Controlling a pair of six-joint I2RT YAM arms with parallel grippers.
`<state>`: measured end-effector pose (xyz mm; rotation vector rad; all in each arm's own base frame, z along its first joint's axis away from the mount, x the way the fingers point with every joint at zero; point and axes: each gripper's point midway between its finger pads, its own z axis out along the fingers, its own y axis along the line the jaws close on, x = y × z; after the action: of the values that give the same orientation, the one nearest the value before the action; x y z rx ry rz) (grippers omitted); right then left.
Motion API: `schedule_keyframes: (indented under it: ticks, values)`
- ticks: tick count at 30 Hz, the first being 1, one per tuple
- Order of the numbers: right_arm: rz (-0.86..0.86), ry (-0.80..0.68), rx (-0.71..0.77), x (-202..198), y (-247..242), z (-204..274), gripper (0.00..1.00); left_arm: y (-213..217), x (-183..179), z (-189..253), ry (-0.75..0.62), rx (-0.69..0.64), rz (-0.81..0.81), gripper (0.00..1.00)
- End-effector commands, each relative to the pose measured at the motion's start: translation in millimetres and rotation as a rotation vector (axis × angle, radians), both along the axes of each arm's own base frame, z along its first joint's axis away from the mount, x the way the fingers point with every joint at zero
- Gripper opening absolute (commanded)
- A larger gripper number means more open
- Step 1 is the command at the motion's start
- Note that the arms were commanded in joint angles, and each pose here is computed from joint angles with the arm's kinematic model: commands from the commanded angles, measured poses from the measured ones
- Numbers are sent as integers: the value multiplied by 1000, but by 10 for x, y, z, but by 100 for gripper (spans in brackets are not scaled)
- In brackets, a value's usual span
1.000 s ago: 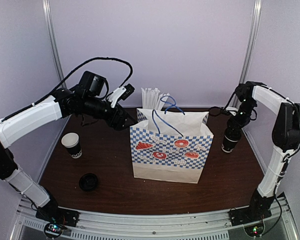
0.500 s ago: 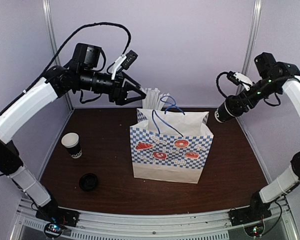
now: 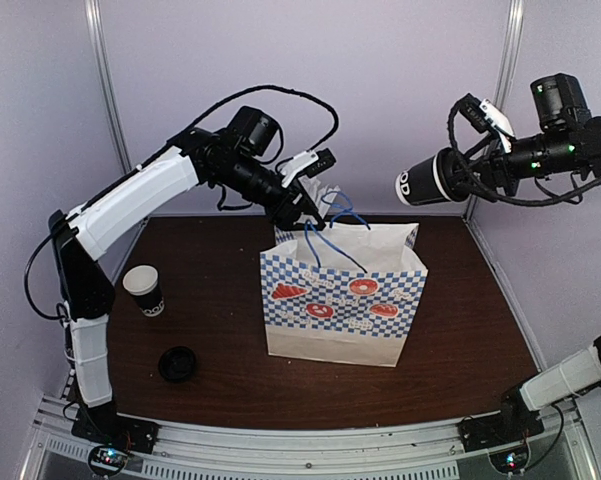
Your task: Pack the takeout coffee
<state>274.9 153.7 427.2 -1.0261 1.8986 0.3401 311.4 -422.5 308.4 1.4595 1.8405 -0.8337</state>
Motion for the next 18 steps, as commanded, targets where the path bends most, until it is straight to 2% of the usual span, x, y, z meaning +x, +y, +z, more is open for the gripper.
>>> schedule_keyframes:
  ticks: [1,8,15,18]
  values:
    - [78,-9,66,-132,171,138,59,-5,74,53,-63,14,-18,54]
    - [203,32,72,-332,418,48,59,-85,233,-28,-118,34,-20,39]
    - [316,60,47,-501,679,-58,59,-148,34,-108,-67,14,-137,39]
    - [349,73,37,-543,774,-109,59,-136,26,-136,-64,24,-141,33]
